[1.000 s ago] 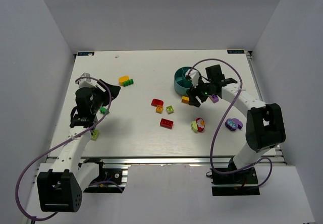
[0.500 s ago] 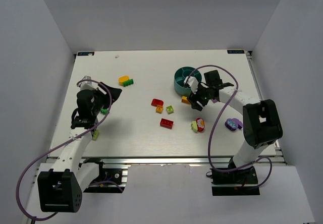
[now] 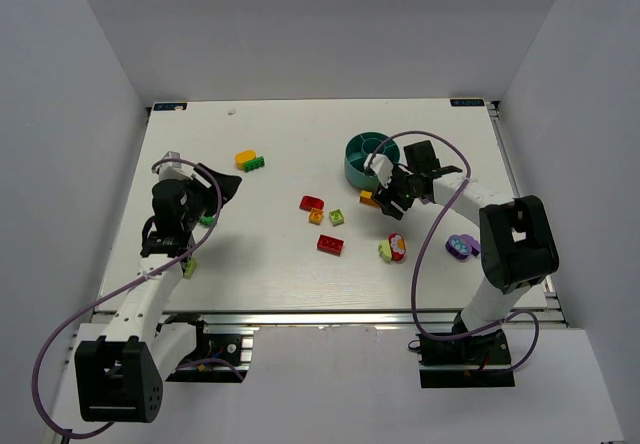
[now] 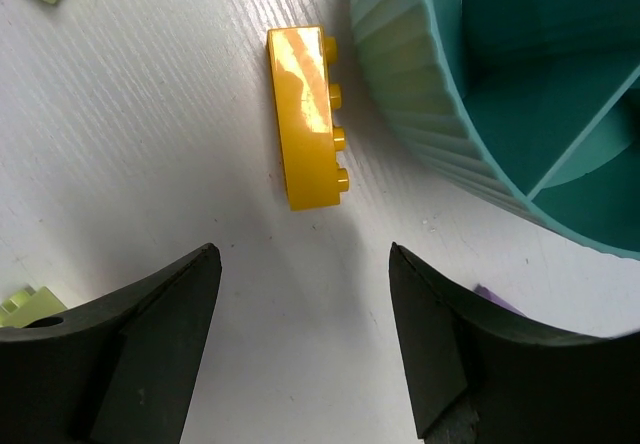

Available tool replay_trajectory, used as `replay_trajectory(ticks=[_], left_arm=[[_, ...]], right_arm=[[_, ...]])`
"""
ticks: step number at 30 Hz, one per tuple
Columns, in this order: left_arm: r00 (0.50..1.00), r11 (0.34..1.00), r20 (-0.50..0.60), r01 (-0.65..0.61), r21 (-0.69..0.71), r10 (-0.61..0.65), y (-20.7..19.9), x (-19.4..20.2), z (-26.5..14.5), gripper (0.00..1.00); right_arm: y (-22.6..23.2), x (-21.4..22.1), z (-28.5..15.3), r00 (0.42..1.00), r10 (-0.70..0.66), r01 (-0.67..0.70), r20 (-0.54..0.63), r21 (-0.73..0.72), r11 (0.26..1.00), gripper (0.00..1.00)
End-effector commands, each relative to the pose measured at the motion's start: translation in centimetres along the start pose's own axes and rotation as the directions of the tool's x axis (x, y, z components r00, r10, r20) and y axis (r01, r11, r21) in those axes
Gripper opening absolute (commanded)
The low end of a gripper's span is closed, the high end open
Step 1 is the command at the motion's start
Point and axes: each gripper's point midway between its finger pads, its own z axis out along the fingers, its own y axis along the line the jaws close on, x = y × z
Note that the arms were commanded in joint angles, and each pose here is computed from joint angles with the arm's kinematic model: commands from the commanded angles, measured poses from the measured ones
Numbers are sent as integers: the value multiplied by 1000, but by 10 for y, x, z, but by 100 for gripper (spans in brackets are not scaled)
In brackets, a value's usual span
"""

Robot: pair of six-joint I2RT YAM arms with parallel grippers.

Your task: Sort the legos into containers by color

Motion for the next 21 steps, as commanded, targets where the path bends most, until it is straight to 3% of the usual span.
replay_trajectory(ticks=[1, 7, 21], left_arm=[[1000, 999, 12, -7, 32, 6, -6, 0, -5, 76], [1000, 1000, -2, 1, 27, -1, -3, 5, -5, 76], [1000, 1000, 10, 9, 24, -9, -3, 2, -5, 76]], right_arm=[[-9, -1, 1, 999, -42, 42, 1, 23, 999, 73], [-12, 5, 7, 998, -66, 67, -24, 29, 997, 73], [-11, -20, 25, 991, -124, 123, 39, 28, 992, 72]])
